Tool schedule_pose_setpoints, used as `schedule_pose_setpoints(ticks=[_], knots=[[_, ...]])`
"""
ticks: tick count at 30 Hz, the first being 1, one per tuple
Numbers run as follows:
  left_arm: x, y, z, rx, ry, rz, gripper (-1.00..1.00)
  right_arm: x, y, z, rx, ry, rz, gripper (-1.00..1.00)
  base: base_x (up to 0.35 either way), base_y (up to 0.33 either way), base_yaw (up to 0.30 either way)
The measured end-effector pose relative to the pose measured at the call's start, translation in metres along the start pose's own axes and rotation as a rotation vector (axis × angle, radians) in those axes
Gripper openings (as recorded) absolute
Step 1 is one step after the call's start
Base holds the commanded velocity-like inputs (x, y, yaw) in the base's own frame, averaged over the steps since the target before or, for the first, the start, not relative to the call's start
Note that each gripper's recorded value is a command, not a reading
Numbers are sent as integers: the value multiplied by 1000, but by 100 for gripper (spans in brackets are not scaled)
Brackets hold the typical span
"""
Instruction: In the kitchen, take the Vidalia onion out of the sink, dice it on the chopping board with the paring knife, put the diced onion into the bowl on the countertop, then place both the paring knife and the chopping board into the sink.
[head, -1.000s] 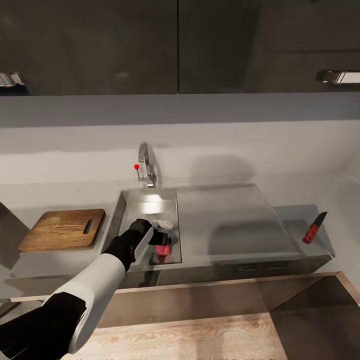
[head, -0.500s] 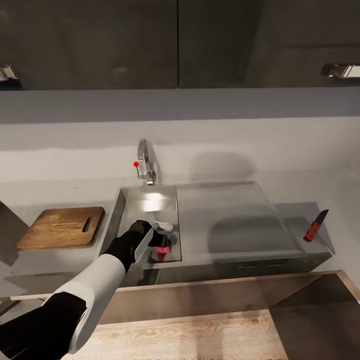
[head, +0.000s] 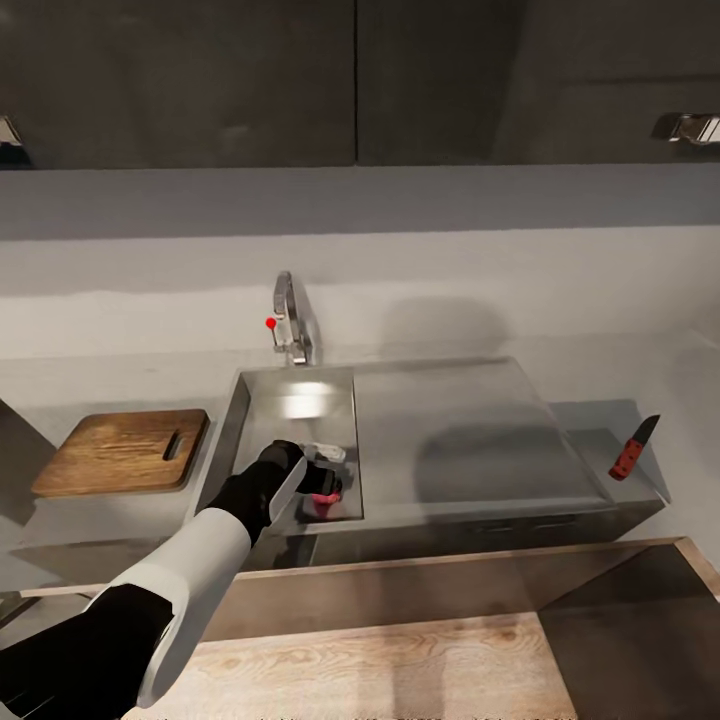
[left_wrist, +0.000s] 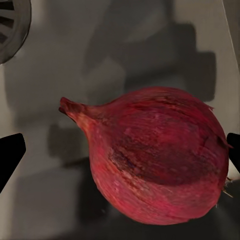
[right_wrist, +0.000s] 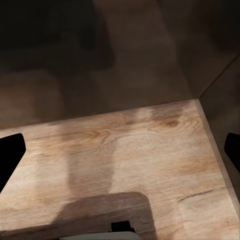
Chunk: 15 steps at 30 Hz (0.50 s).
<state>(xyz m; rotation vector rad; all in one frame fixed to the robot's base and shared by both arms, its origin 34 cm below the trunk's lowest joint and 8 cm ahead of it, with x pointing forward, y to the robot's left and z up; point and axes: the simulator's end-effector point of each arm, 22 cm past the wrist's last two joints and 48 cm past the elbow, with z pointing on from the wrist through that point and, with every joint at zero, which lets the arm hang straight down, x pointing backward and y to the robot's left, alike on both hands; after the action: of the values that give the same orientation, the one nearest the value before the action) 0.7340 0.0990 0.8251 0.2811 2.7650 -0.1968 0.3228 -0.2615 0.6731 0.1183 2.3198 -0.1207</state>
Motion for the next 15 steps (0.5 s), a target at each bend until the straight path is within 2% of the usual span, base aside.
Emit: schedule_pose_setpoints(ticks=[14,15], knots=[[4,1,4,-1,9,-1,100,3,0,-1,0,8,-1,100,0,0,0],[4,1,4,-1,9,-1,-100,3,0,-1,0,8,-1,100,0,0,0]])
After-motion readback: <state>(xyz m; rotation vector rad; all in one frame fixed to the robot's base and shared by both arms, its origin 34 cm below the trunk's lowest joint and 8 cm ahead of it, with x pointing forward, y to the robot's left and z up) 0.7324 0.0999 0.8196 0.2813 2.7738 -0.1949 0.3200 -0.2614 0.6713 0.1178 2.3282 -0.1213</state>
